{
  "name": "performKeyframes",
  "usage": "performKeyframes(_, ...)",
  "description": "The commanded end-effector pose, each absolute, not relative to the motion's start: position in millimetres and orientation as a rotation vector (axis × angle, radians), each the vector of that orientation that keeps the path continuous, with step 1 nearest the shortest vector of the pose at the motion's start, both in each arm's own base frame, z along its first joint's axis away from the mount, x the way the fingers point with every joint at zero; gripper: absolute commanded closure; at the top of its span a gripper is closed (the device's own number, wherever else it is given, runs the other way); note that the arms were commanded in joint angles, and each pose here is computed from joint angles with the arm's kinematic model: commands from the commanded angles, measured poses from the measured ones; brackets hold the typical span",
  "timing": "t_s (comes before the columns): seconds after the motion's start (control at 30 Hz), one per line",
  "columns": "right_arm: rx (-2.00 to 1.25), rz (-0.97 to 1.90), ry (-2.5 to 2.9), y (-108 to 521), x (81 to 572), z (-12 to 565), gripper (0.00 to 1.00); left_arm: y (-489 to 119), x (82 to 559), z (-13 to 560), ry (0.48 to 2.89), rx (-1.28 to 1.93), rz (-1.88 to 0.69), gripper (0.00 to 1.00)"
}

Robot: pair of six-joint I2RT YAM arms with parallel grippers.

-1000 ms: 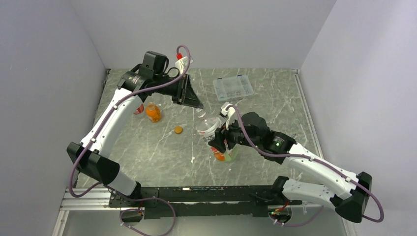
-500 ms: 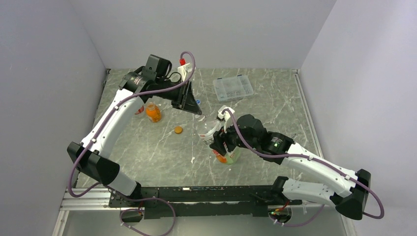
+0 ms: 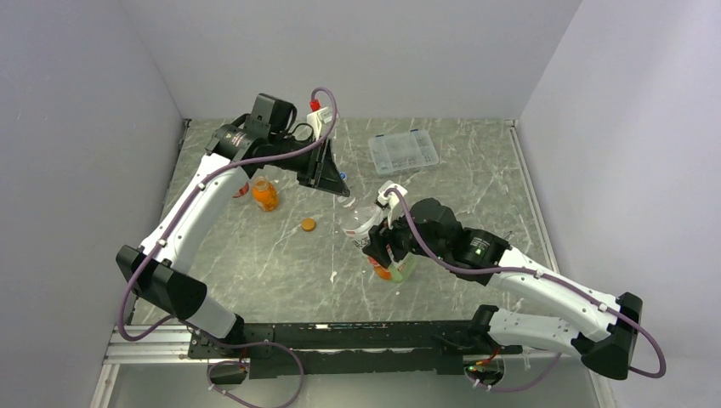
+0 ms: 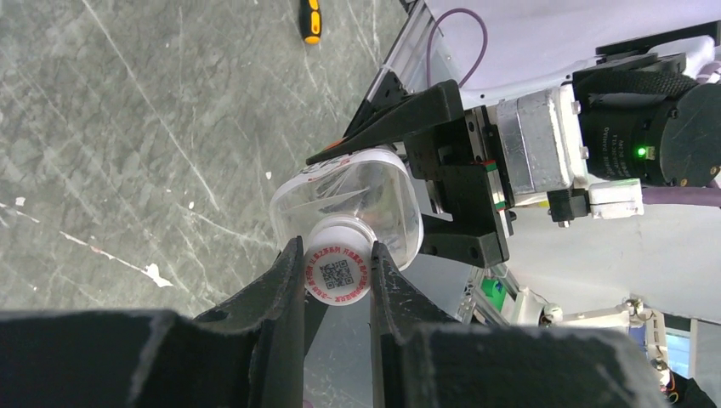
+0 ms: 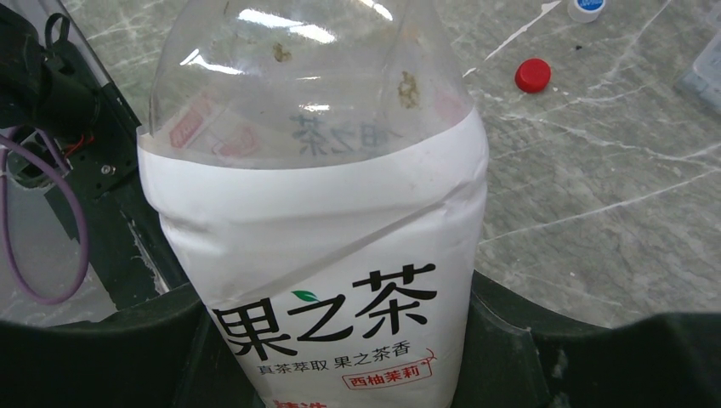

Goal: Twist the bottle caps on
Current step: Screw the bottle cap onto the plastic bottle.

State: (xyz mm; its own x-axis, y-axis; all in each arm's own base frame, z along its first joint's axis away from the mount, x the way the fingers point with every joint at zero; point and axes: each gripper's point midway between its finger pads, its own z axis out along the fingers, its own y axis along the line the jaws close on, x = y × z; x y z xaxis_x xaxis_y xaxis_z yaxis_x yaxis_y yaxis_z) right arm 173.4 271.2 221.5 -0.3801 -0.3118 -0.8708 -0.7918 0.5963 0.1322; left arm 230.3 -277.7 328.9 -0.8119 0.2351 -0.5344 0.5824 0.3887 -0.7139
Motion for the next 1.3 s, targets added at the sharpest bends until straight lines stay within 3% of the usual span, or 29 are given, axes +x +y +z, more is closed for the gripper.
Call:
performKeyframes(0.0,-0.792,0.74,1.762,283.3,185.8,281.9,0.56,-286.5,221.2,348.9,2.221,0.745,-1.508,0.98)
performKeyframes(0.5,-0.803,0.655,1.714,295.9,190.5,295.0,0.57,-284.0,220.4,336.1,2.316,0.729,-1.471,0.97)
performKeyframes(0.73,-0.723,0.656,1.693,301.4,200.7,313.2,0.63,-287.4,230.2,336.4,2.332,0.649,-1.406,0.96)
performKeyframes(1.27,-0.975,1.223,1.372,320.2,142.3,389.3,0.63,-285.4,198.0,377.0,2.064,0.92,-1.505,0.98)
